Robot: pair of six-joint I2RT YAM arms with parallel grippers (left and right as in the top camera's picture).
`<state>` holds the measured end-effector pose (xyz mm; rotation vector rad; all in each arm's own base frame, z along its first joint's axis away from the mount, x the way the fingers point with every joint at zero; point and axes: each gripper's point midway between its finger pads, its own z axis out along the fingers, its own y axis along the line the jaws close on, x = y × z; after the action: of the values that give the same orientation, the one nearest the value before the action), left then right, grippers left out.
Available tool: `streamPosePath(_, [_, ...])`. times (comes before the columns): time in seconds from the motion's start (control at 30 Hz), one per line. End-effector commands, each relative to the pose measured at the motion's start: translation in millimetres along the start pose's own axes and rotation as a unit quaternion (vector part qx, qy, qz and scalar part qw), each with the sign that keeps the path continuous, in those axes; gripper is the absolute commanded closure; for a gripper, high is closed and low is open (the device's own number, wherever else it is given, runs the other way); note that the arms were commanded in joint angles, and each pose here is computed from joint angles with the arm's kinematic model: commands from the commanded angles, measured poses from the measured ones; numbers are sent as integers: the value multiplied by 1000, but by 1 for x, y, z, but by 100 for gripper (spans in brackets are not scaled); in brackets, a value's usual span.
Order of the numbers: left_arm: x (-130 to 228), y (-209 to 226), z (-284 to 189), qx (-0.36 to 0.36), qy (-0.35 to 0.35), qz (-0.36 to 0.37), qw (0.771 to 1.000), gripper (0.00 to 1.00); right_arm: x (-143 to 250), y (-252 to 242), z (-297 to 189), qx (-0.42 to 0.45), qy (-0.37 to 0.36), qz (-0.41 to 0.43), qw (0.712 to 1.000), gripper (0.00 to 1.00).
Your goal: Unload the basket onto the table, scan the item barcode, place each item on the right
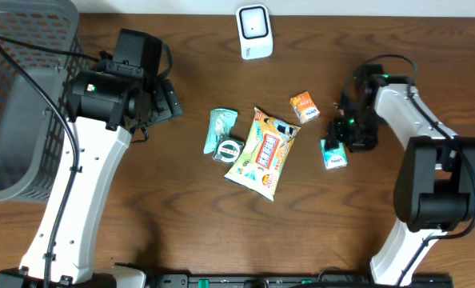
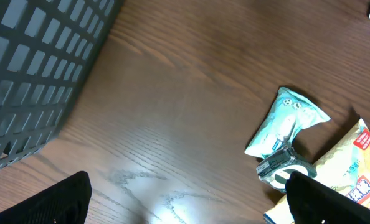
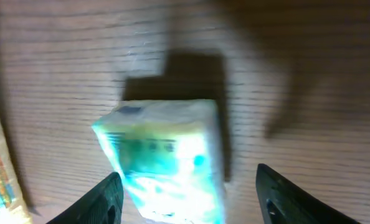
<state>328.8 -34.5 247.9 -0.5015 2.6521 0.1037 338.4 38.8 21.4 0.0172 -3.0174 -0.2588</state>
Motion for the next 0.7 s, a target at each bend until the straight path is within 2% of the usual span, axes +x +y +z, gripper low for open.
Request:
streamPosePath(0.0, [-3,2,-1,-5,-4,3,1000,2,-2,9,4,15,2,-18,1000,37])
streamPosePath(0.3, [-3,2,-1,-5,-4,3,1000,2,0,6,17,24,-1,-22,999,43])
streamPosePath(0.47, [-3,2,-1,-5,-4,3,1000,2,0,-2,16,23,-3,-11,1000,55])
streamPosePath(0.67, [-3,2,-1,-5,-4,3,1000,2,3,-3,21,21,0,-9,1000,59])
